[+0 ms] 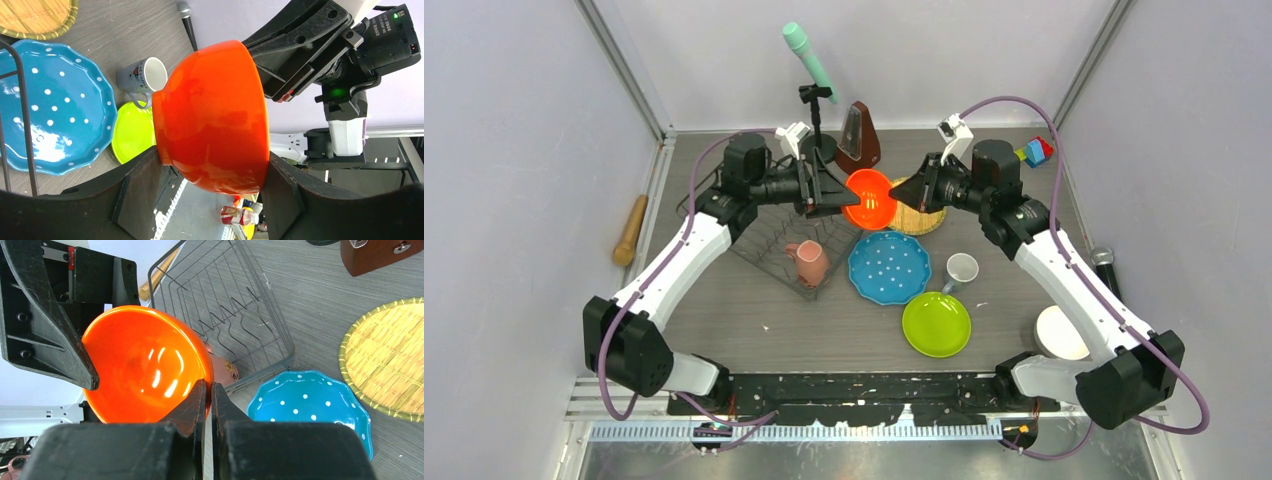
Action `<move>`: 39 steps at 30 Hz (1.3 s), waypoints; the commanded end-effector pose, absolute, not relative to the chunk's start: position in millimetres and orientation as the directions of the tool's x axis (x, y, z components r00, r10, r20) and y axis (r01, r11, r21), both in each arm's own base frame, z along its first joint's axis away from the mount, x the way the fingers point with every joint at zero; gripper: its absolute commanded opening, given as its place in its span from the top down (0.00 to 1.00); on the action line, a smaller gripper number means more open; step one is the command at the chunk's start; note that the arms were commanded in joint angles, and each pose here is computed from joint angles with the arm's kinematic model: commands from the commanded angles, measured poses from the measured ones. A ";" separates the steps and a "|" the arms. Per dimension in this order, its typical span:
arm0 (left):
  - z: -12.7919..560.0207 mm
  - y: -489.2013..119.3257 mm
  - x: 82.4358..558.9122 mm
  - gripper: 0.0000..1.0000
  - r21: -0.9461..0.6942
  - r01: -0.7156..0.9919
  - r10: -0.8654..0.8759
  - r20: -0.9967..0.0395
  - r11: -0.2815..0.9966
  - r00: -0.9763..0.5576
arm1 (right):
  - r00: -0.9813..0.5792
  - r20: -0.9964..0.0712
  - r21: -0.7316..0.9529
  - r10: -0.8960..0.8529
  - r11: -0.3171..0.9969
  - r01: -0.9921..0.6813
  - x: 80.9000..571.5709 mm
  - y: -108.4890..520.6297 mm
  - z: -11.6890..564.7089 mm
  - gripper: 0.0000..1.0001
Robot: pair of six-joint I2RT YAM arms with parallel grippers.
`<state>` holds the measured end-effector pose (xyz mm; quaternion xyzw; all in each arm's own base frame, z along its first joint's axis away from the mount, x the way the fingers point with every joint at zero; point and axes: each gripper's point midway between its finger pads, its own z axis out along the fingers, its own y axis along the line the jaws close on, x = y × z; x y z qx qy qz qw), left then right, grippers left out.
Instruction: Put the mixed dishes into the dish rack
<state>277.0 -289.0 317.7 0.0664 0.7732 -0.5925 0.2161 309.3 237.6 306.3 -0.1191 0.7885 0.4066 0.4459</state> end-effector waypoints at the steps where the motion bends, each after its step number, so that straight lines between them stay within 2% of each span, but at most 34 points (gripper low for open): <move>1: 340.3 -286.7 271.1 0.89 -0.868 0.442 -0.145 -0.479 0.226 -0.866 | -0.495 -0.838 0.523 0.229 0.597 -0.608 314.9 242.8 345.4 0.97; 2: 339.8 -285.1 272.9 0.96 -0.868 0.440 -0.150 -0.478 0.229 -0.865 | -0.496 -0.838 0.522 0.229 0.601 -0.605 315.8 242.5 344.1 0.93; 3: 339.2 -282.7 275.3 1.00 -0.868 0.436 -0.157 -0.477 0.236 -0.865 | -0.495 -0.838 0.521 0.231 0.610 -0.597 317.9 241.2 342.8 0.75; 6: 332.4 -271.6 286.0 1.00 -0.854 0.423 -0.184 -0.488 0.303 -0.854 | -0.499 -0.835 0.517 0.232 0.643 -0.566 324.2 236.8 336.5 0.56; 7: 328.4 -266.4 289.8 1.00 -0.839 0.418 -0.190 -0.500 0.347 -0.845 | -0.499 -0.835 0.515 0.234 0.650 -0.558 325.6 235.7 336.0 0.44; 9: 316.9 -252.8 300.7 1.00 -0.779 0.406 -0.194 -0.545 0.478 -0.816 | -0.489 -0.838 0.505 0.243 0.685 -0.525 331.0 229.0 333.4 0.32; 11: 303.9 -228.2 318.3 1.00 -0.654 0.374 -0.187 -0.622 0.657 -0.760 | -0.472 -0.846 0.489 0.249 0.717 -0.497 334.6 221.3 332.4 0.27; 14: 290.5 -172.4 348.5 1.00 -0.423 0.192 -0.195 -0.714 0.886 -0.673 | -0.448 -0.858 0.462 0.251 0.757 -0.462 337.4 210.0 332.8 0.26; 16: 290.5 -139.2 360.8 1.00 -0.282 0.083 -0.170 -0.762 0.956 -0.625 | -0.439 -0.864 0.450 0.245 0.768 -0.455 337.4 206.3 333.0 0.27; 19: 296.6 -99.8 375.0 1.00 -0.053 0.011 -0.037 -0.823 0.999 -0.567 | -0.437 -0.866 0.445 0.244 0.774 -0.449 336.6 203.7 332.7 0.27; 24: 298.3 -47.7 394.8 1.00 0.288 -0.106 0.180 -0.804 0.952 -0.566 | -0.441 -0.863 0.450 0.248 0.775 -0.443 333.1 201.6 333.2 0.27; 28: 286.4 -21.6 414.4 1.00 0.546 -0.112 0.361 -0.679 0.830 -0.639 | -0.440 -0.862 0.452 0.250 0.772 -0.447 329.2 200.8 333.9 0.27; 30: 278.6 -17.4 424.8 1.00 0.625 -0.104 0.411 -0.619 0.773 -0.669 | -0.442 -0.861 0.458 0.253 0.765 -0.453 326.6 201.4 335.0 0.27; 35: 255.3 -17.8 449.9 1.00 0.710 -0.082 0.461 -0.535 0.699 -0.708 | -0.440 -0.859 0.466 0.262 0.757 -0.458 318.6 199.7 338.7 0.27; 39: 235.7 -29.2 470.8 1.00 0.728 -0.036 0.505 -0.509 0.684 -0.697 | -0.434 -0.861 0.463 0.265 0.762 -0.452 313.7 195.8 338.1 0.26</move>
